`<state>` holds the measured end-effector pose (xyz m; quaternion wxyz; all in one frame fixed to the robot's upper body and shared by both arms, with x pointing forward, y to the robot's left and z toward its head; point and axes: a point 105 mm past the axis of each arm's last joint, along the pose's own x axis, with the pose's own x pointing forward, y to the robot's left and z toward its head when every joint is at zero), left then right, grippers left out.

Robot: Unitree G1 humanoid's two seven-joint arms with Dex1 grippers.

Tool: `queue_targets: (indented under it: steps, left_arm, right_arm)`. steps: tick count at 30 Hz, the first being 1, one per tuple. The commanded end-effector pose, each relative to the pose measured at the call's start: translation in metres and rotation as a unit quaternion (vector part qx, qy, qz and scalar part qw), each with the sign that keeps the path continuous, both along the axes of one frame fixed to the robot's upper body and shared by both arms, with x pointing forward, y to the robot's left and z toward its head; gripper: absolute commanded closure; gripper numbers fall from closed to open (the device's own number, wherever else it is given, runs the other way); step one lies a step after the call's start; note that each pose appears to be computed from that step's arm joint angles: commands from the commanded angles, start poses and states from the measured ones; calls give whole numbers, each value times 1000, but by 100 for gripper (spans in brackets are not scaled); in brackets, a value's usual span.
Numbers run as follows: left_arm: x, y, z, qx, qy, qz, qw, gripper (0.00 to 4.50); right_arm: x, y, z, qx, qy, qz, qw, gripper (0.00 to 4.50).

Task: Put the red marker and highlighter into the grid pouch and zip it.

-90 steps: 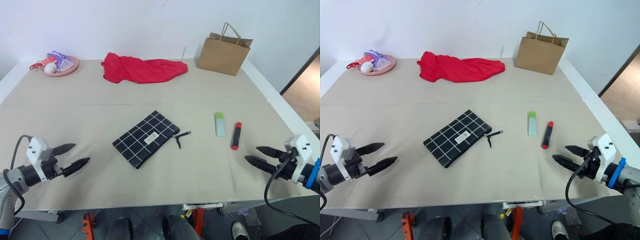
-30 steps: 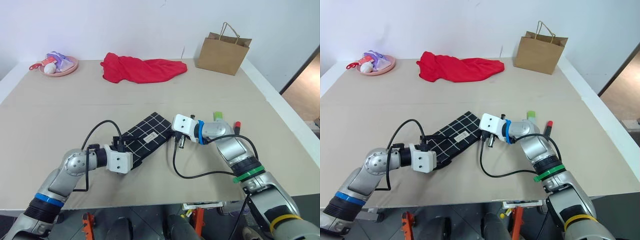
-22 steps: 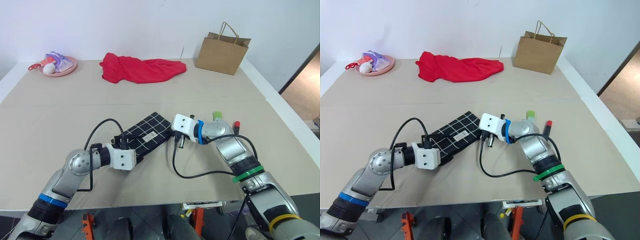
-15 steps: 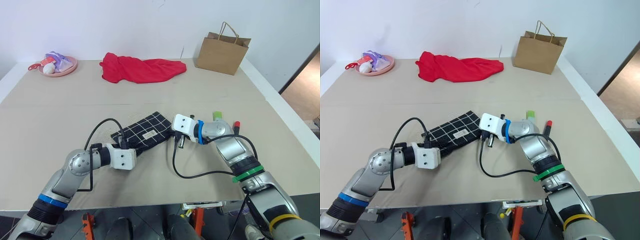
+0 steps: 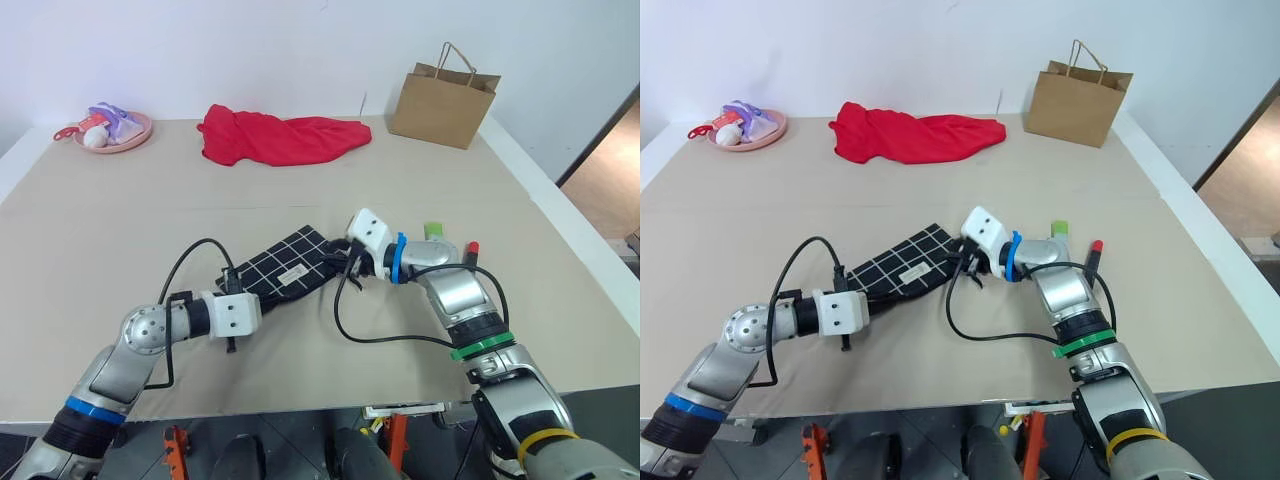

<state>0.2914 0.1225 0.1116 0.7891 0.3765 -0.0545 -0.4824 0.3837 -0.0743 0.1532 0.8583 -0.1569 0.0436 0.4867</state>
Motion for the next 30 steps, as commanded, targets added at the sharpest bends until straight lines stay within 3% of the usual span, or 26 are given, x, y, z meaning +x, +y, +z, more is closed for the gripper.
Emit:
queue_targets:
  steps: [1, 4, 8, 14, 17, 30]
  left_arm:
    - [12, 12, 29, -126, 13, 61, 990, 450]
    - [14, 13, 39, -186, 35, 77, 979, 450]
    - [17, 10, 53, -231, 46, 83, 968, 450]
    - [17, 6, 59, -241, 53, 76, 966, 450]
    - [13, 2, 62, -253, 60, 67, 963, 450]
    - [6, -2, 58, -248, 73, 59, 964, 450]
  right_arm:
    - [-21, -17, 78, 151, -21, 44, 987, 137]
    - [-38, -36, 77, 123, -23, 57, 990, 137]
    - [-40, -48, 54, 71, -9, 26, 997, 137]
    - [-25, -39, 20, 7, -10, -19, 1000, 137]
    - [-6, -38, 8, -18, -16, -64, 998, 137]
    - [9, -10, 15, -9, -33, -41, 999, 137]
